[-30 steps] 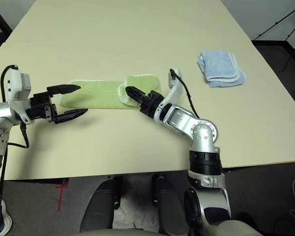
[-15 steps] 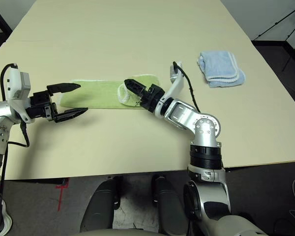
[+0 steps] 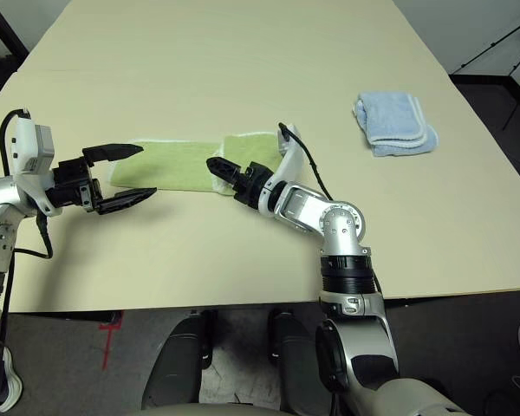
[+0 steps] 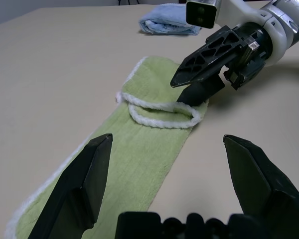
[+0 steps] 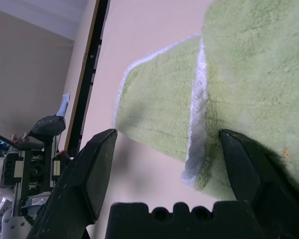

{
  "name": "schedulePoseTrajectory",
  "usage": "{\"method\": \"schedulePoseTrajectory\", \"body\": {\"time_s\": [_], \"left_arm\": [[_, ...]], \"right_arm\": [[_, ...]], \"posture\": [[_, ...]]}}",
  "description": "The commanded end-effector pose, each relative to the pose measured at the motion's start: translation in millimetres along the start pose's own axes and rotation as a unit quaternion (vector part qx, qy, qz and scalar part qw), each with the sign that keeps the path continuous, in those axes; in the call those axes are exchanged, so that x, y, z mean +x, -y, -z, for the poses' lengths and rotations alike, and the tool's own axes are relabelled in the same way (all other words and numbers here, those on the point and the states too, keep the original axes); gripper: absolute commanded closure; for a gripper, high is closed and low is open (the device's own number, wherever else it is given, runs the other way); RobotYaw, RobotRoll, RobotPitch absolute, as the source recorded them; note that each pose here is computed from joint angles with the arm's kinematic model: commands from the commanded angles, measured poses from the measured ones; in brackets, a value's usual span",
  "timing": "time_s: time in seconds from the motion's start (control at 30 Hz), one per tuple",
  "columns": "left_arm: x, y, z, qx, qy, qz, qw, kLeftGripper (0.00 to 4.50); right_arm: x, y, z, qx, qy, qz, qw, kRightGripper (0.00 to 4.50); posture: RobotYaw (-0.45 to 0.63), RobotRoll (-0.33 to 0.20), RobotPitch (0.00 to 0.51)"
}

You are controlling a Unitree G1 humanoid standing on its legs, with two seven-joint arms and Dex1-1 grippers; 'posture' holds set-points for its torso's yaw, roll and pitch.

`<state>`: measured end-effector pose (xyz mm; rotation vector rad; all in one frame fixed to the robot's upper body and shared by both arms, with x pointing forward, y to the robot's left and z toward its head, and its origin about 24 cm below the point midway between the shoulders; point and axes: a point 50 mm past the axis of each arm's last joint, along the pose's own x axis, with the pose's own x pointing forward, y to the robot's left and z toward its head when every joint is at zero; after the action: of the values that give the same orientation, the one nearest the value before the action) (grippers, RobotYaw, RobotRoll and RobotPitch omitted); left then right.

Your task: Fold the towel and set it aside.

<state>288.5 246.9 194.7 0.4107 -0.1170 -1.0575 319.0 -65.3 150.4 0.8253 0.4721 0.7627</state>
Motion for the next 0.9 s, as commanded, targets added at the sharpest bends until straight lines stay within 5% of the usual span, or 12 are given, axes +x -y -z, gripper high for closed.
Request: {"method": "schedulePoseTrajectory", "body": {"time_s": [0.03, 0.3, 0.7, 0.9], "left_arm": [[3, 0, 0, 0.004, -0.007, 0.005, 1.000, 0.00], [7, -2, 0, 0.003, -0.005, 0.010, 1.000, 0.00], [9, -8, -8, 0.013, 0.004, -0.001, 1.000, 0.00], [14, -17, -12, -0.006, 0.020, -0.052, 0.998, 0.00]], "right_arm": [[-9, -10, -19, -0.016, 0.028, -0.020, 0.999, 0.03], [-23, -5, -53, -0.023, 0.088, 0.001, 0.996, 0.03], [-13, 51, -24, 0.019, 0.048, 0.105, 0.993, 0.03], [-17, 46, -32, -0.024, 0.064, 0.099, 0.993, 0.03]], "posture": [[0.21, 0.000, 0.170], [0.20, 0.000, 0.159], [0.22, 0.000, 0.142], [0.20, 0.000, 0.144]]}}
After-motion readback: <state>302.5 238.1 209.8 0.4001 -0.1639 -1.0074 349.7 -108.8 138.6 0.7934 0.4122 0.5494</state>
